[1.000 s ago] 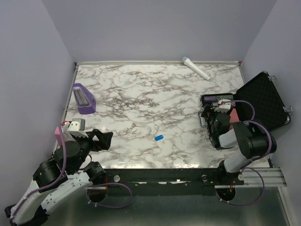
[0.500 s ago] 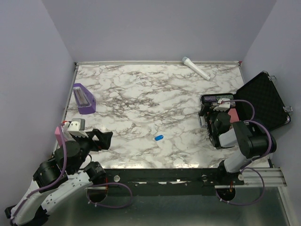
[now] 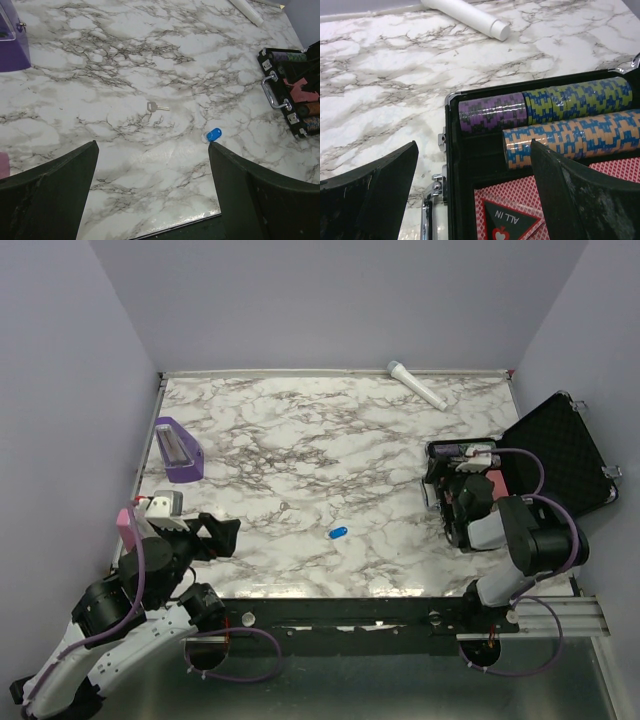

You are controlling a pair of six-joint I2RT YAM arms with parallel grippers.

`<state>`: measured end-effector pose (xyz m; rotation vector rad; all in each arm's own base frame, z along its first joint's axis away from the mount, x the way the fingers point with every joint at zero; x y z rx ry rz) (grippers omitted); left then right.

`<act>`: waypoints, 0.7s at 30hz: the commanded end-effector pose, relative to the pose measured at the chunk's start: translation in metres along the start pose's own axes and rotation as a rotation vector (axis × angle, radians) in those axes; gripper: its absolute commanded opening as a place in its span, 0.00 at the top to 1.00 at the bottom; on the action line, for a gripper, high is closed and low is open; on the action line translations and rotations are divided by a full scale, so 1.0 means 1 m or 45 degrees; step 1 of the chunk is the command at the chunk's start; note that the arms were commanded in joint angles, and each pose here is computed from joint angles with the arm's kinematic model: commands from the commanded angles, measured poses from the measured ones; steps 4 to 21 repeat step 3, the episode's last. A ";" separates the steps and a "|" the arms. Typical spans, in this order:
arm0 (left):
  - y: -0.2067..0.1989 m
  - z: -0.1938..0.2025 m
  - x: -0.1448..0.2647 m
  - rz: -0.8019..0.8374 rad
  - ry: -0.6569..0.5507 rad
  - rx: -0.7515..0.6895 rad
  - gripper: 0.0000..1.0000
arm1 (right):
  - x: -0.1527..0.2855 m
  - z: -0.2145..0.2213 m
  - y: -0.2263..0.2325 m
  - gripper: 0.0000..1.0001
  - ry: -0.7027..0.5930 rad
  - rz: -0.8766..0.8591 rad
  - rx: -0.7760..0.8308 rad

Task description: Remove the keys from the keyring

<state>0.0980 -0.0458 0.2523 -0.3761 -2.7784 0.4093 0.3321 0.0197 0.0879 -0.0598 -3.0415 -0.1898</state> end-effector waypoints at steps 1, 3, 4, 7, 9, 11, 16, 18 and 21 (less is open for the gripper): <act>0.002 0.001 -0.003 -0.028 -0.002 -0.022 0.01 | -0.006 -0.003 0.001 0.00 -0.003 -0.043 -0.021; 0.002 0.001 -0.003 -0.028 -0.004 -0.023 0.01 | -0.005 -0.004 0.001 0.00 -0.013 -0.042 -0.020; 0.002 0.001 -0.003 -0.028 -0.004 -0.023 0.01 | -0.005 -0.004 0.001 0.00 -0.013 -0.042 -0.020; 0.002 0.001 -0.003 -0.028 -0.004 -0.023 0.01 | -0.005 -0.004 0.001 0.00 -0.013 -0.042 -0.020; 0.002 0.001 -0.003 -0.028 -0.004 -0.023 0.01 | -0.005 -0.004 0.001 0.00 -0.013 -0.042 -0.020; 0.002 0.001 -0.003 -0.028 -0.004 -0.023 0.01 | -0.005 -0.004 0.001 0.00 -0.013 -0.042 -0.020; 0.002 0.001 -0.003 -0.028 -0.004 -0.023 0.01 | -0.005 -0.004 0.001 0.00 -0.013 -0.042 -0.020; 0.002 0.001 -0.003 -0.028 -0.004 -0.023 0.01 | -0.005 -0.004 0.001 0.00 -0.013 -0.042 -0.020; 0.002 0.001 -0.003 -0.028 -0.004 -0.023 0.01 | -0.005 -0.004 0.001 0.00 -0.013 -0.042 -0.020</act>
Point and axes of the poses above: each gripper's point midway between its finger pads, its own x axis back along the fingers, its own y axis along the line the jaws close on, z = x × y, the point moved 5 cm from there along x, back along the fingers, and after that the axes turned 3 degrees about -x, right-handed, at the moved point
